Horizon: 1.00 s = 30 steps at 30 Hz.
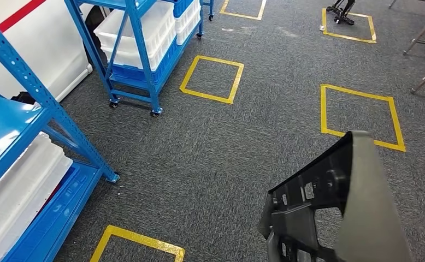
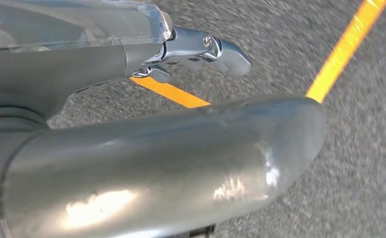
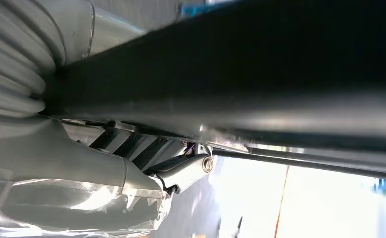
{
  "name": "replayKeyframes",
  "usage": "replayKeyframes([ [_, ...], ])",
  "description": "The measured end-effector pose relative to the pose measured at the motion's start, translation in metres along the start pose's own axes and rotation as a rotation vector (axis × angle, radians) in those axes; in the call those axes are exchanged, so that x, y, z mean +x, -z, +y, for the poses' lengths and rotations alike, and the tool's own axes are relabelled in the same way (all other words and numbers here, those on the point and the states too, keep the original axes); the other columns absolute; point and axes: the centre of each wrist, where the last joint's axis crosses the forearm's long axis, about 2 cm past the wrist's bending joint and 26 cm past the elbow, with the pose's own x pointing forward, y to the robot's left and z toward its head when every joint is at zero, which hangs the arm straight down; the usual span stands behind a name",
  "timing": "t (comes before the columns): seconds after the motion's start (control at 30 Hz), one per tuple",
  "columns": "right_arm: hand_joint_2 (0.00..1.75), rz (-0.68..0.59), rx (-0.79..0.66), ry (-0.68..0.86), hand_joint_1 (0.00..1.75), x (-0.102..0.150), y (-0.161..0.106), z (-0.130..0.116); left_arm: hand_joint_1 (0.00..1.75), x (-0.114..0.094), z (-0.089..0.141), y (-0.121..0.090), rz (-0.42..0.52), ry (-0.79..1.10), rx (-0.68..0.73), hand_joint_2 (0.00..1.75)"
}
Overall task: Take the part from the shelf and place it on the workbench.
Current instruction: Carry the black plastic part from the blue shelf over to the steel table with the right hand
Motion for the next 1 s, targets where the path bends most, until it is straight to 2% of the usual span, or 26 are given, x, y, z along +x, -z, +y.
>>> replayKeyframes([
  [0.27,1.75,-0.016,-0.001,0.029,1.75,0.0066,0.0048,-0.0032,0.0,0.0055,-0.005,0.004,0.023,-0.012,0.014,0.0],
  [0.47,1.75,-0.016,-0.004,0.044,1.75,0.0074,0.0063,-0.0028,0.0,-0.0001,-0.0036,-0.0003,0.057,-0.022,0.03,0.0],
  [1.0,1.75,-0.007,-0.017,0.022,1.75,0.0057,0.0056,-0.0083,0.0,0.0003,-0.0027,0.0001,0.066,0.01,0.015,0.0],
])
